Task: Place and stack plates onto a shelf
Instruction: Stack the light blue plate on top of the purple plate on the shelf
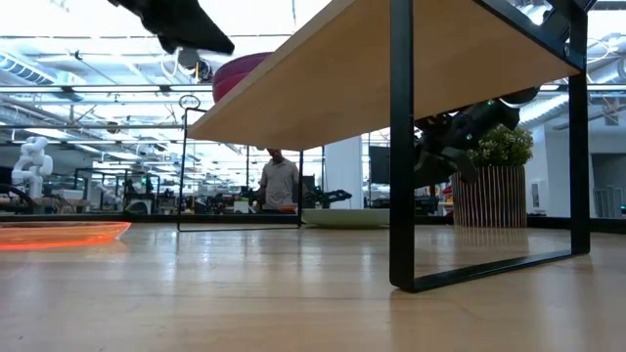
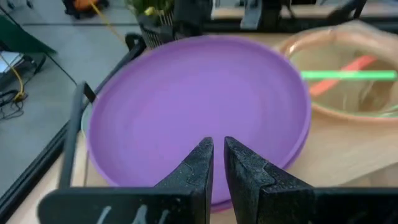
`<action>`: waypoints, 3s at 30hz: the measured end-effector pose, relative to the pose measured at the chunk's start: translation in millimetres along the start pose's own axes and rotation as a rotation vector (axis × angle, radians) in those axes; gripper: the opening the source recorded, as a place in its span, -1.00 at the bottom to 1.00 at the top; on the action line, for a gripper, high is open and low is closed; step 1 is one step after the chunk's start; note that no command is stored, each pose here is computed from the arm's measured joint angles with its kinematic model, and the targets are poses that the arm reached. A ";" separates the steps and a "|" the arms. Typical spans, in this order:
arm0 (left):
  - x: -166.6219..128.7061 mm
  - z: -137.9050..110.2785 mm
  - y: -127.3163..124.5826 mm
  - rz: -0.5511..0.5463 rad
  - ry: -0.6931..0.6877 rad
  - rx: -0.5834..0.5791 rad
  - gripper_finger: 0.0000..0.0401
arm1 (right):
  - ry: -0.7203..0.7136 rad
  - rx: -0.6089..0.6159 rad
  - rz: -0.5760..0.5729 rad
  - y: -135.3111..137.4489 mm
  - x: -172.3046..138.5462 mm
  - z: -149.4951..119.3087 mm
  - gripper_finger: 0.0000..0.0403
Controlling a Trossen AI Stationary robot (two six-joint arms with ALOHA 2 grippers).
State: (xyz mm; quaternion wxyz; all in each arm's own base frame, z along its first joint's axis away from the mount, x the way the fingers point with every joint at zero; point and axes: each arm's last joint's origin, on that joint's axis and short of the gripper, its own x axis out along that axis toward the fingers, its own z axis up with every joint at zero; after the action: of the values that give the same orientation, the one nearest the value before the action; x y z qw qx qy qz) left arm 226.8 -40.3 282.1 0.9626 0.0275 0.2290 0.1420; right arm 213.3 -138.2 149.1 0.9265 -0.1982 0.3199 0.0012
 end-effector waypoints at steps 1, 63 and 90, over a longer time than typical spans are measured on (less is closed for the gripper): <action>-3.3 2.2 1.0 -0.004 -0.020 -0.010 -0.77 | 0.001 -0.007 0.001 0.1 0.4 -0.3 -0.36; -28.3 0.2 4.6 -0.048 -0.007 0.011 -0.77 | 0.181 -0.053 -0.236 -1.3 -3.4 46.0 -1.00; -45.7 -12.5 -22.4 -0.171 0.057 -0.020 -0.77 | 0.002 -0.221 -0.262 35.3 -86.1 188.3 -1.00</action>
State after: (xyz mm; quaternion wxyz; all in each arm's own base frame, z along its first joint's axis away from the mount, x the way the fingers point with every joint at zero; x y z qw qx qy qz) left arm 188.0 -74.9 288.0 0.9646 -0.0056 0.2562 0.0623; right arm 251.8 -25.7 322.2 0.8910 -0.3387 0.2902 -0.0846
